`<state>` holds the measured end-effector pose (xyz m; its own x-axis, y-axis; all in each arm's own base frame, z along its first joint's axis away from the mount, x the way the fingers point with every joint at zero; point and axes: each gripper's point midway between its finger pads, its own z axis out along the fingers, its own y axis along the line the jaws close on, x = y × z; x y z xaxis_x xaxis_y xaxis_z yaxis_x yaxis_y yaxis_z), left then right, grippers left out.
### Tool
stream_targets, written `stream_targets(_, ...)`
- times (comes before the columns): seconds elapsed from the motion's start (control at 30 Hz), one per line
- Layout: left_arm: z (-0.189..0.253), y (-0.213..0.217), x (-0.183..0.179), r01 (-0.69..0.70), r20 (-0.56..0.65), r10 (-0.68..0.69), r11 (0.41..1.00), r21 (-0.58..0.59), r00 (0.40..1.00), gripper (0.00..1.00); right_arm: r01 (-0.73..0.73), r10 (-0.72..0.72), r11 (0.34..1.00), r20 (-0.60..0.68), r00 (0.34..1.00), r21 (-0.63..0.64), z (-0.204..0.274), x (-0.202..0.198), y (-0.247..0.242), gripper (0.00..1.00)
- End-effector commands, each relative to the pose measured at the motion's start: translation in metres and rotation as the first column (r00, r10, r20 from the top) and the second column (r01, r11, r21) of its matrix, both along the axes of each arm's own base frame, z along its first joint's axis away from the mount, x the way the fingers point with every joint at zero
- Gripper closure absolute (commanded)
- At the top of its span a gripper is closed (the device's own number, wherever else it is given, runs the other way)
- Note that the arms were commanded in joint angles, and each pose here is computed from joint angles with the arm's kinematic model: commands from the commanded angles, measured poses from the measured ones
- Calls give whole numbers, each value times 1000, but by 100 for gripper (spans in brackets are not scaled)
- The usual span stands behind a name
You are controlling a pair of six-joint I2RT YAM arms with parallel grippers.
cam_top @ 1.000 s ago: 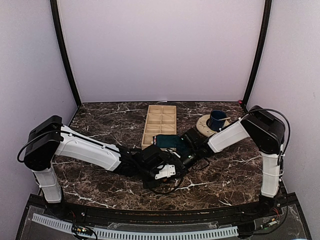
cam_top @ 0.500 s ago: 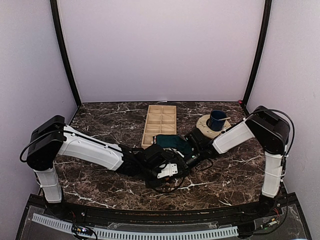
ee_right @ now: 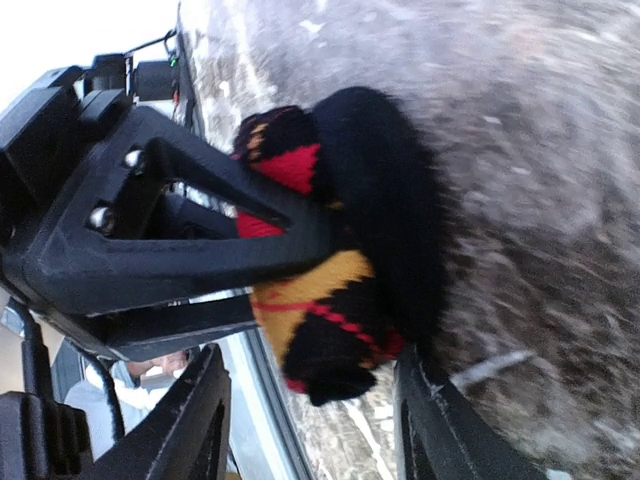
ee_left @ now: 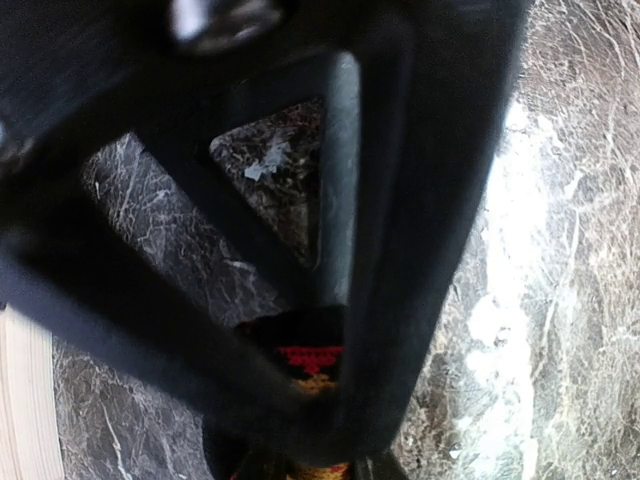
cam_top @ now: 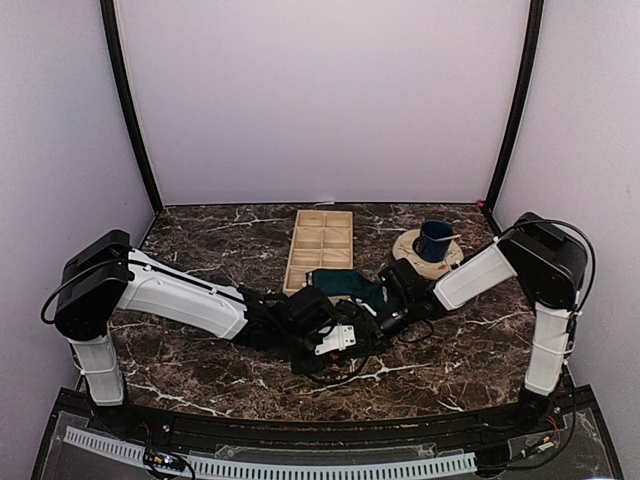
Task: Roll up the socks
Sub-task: Pick up the sock from the center of the board.
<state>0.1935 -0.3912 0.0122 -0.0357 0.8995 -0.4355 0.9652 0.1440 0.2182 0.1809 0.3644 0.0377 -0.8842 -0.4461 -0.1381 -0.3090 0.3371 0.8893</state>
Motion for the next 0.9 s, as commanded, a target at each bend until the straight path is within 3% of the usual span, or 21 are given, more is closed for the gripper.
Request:
stream_targets(0.0,-83,92,-37,7,-181,64,929,369,981,80,62,-63,997,-12,998,-55,-11,5,-15,49)
stream_targets(0.3,-89,93,-41,26,-211,61,922,386,976,85,142,-142,987,17,990,-69,-10,15,-34,49)
stream_targets(0.47,-94,94,-46,48,-253,59,916,398,966,100,185,-183,980,26,983,-78,-11,17,-45,49)
stream_targets(0.73,-85,87,-47,42,-286,70,929,368,956,100,252,-245,964,88,966,-84,-3,26,-55,51)
stream_targets(0.87,-63,73,-38,-18,-300,101,964,266,949,100,283,-273,957,130,953,-63,6,33,-56,51)
